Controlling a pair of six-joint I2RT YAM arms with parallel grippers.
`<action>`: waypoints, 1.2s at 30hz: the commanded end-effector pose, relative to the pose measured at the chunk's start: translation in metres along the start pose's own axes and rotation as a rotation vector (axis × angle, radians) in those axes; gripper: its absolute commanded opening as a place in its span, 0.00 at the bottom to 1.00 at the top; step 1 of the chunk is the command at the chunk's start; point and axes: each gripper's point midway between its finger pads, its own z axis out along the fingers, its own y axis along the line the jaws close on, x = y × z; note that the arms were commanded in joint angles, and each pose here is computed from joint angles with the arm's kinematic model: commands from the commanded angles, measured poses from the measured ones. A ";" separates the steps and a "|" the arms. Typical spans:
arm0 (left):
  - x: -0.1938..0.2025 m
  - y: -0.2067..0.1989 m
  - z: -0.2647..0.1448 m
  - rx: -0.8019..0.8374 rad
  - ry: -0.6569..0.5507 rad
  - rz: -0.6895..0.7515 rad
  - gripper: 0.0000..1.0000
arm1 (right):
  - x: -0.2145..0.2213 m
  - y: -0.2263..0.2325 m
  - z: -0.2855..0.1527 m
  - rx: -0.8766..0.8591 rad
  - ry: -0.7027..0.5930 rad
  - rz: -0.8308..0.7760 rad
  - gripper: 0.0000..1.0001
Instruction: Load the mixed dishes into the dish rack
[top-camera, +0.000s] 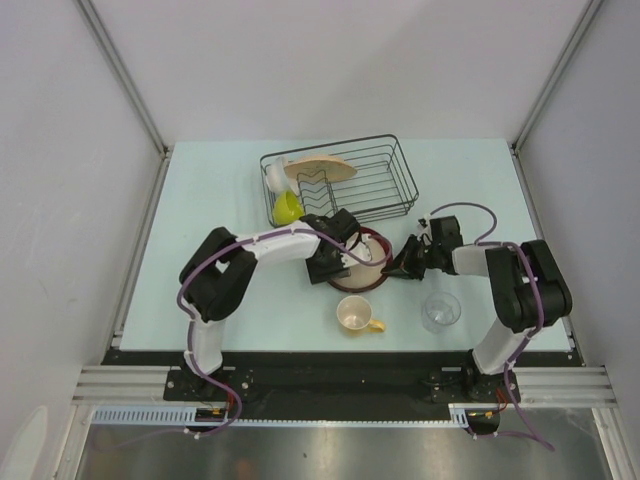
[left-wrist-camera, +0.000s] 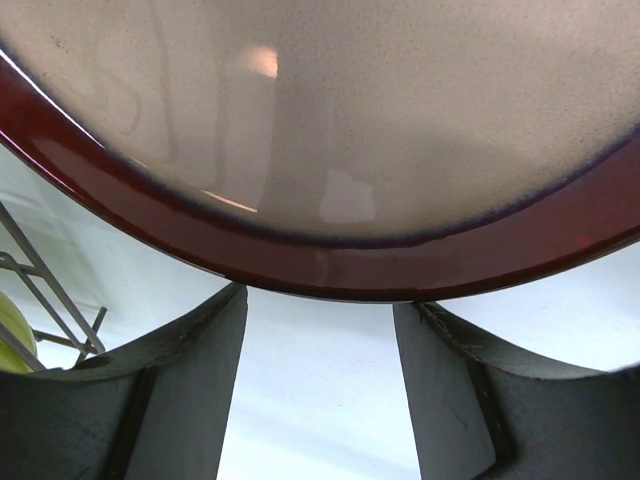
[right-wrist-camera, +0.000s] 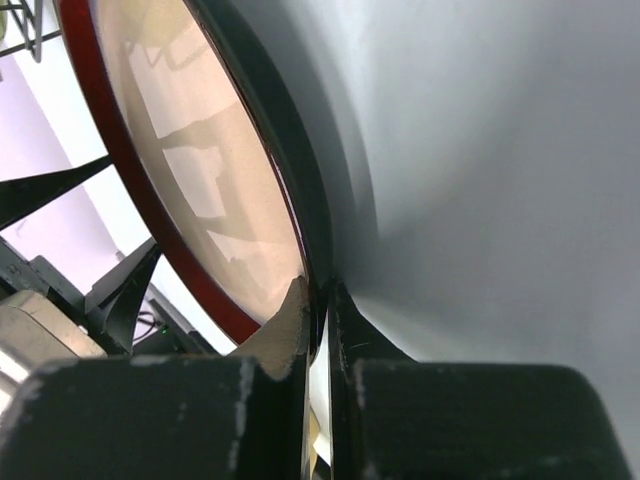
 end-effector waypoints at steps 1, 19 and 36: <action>-0.060 0.029 -0.023 -0.034 -0.263 -0.113 0.65 | 0.006 0.031 -0.016 -0.037 -0.026 -0.112 0.00; 0.000 0.140 -0.202 -0.034 -0.630 -0.586 0.66 | 0.005 0.095 -0.118 0.049 -0.269 -0.437 0.00; 0.057 0.139 -0.152 0.007 -0.568 -0.789 0.66 | -0.107 0.254 -0.171 0.109 -0.791 -0.904 0.00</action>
